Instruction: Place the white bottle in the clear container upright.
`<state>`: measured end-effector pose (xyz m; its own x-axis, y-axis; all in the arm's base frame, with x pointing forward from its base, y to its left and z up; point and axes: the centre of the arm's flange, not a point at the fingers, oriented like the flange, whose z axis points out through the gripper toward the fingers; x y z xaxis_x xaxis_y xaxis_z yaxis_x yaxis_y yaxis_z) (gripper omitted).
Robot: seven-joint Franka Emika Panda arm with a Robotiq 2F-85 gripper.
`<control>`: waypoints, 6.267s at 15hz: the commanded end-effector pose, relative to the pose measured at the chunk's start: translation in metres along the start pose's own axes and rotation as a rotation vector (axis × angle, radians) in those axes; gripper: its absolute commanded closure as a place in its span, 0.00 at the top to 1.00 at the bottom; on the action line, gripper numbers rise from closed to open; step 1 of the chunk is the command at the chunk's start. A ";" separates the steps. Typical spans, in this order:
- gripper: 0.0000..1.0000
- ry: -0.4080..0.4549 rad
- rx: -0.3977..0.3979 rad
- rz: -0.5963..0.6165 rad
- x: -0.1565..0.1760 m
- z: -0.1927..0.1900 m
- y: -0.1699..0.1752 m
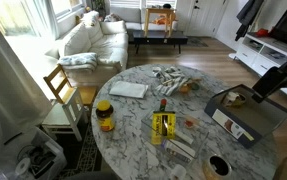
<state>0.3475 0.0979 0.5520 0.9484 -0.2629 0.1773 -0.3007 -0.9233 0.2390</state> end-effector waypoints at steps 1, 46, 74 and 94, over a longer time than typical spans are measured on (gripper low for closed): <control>1.00 0.000 0.000 0.000 0.000 0.000 0.000; 0.58 -0.099 0.520 -0.710 0.106 0.255 -0.086; 0.42 -0.046 0.634 -0.727 0.105 0.308 -0.128; 0.55 -0.126 0.515 -0.797 0.107 0.331 -0.142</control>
<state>0.5238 0.1108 0.2312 0.8627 0.4989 0.0829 0.5032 -0.8303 -0.2397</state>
